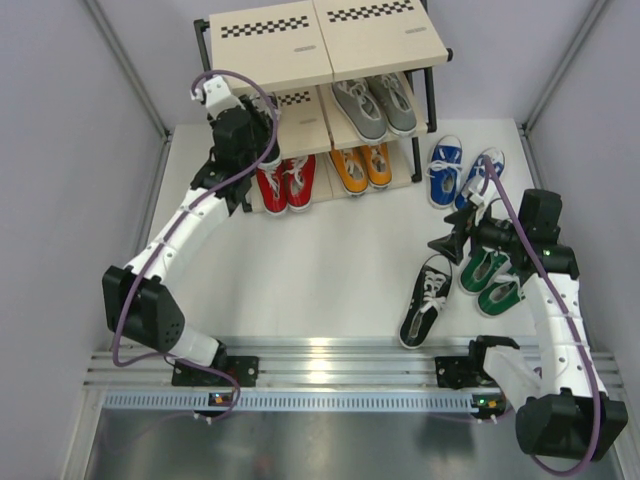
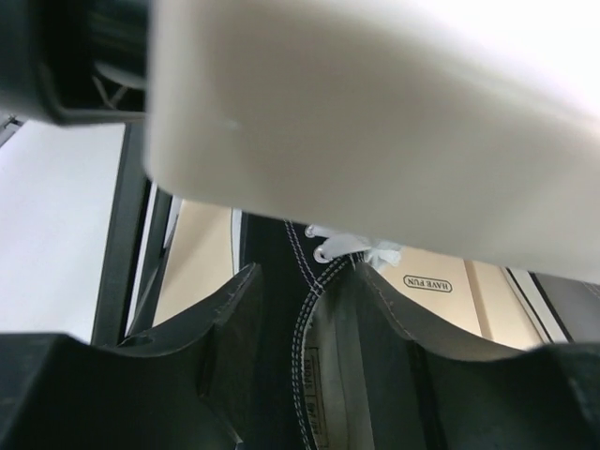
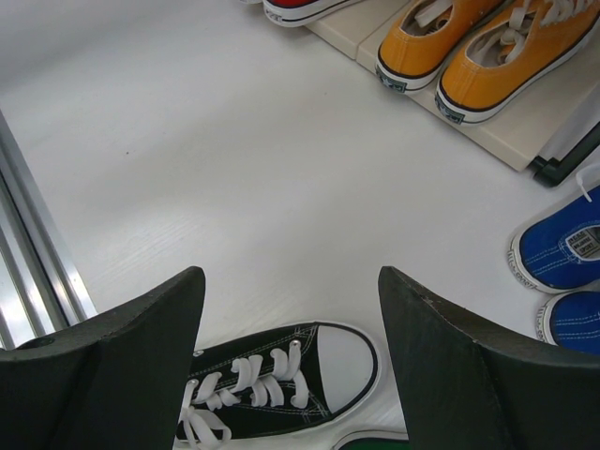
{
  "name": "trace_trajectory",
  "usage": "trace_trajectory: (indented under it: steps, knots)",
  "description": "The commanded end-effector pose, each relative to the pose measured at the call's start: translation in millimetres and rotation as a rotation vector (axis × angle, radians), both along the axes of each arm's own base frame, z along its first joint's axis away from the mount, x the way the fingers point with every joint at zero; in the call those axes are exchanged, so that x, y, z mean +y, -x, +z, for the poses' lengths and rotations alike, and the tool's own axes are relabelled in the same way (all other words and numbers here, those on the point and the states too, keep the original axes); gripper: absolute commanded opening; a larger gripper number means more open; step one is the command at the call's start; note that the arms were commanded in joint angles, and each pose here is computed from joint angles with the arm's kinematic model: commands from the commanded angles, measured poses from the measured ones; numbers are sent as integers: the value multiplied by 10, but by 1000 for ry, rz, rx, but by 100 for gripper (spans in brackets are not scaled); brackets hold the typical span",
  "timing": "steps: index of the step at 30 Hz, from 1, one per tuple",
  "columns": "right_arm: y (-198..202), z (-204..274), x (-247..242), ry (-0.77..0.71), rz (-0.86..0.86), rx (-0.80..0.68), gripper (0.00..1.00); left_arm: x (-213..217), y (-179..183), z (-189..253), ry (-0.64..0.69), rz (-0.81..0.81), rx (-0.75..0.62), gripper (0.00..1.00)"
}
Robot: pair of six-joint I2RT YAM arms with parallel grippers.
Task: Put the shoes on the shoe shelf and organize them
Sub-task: Place the shoe at the shoe shelf, then pick up the shoe at the center of the board.
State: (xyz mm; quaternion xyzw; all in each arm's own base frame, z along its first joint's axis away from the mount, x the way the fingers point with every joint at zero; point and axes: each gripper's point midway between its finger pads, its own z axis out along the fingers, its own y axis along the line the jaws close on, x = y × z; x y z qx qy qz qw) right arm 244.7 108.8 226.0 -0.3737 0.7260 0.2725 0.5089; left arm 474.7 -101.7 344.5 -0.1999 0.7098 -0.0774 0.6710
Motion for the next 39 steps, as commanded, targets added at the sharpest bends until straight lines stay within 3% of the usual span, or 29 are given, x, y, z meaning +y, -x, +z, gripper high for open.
trace_trajectory:
  steps: [1, 10, 17, 20, 21, 23, 25, 27, 28, 33, 39]
  knots:
    - [-38, 91, -32, -1, 4, -57, 75, 13, 86, 419, 50, -14, -94, 50]
    - [-45, 83, -50, 5, -2, -60, 75, -120, 445, 522, 42, -166, -78, 53]
    - [-51, 71, -83, 22, -12, -69, 75, -245, 1010, 569, -22, -365, -52, 50]
    - [-53, 46, -90, 29, -8, -67, 75, -309, 1390, 447, -76, -491, -48, 50]
    - [-56, 33, -98, 36, -9, -67, 75, -308, 1483, 170, -90, -514, 8, 50]
    - [-48, -10, -107, 47, -4, -51, 75, -268, 1791, 153, -97, -556, -29, 52]
    - [-50, -44, -168, 98, -15, -49, 75, -236, 1960, -222, -103, -576, 21, 54]
    - [-76, -44, -253, 174, -16, -67, 75, -170, 2209, -298, -107, -591, -4, 61]
    - [24, -135, -281, 203, -9, -11, 75, -152, 2263, -500, -111, -594, 25, 64]
    - [234, -408, -510, 387, 22, 121, 75, -4, 2561, -657, -129, -578, -29, 75]
    - [539, -883, -461, 488, 87, 286, 75, 27, 2689, -792, -130, -586, -41, 78]
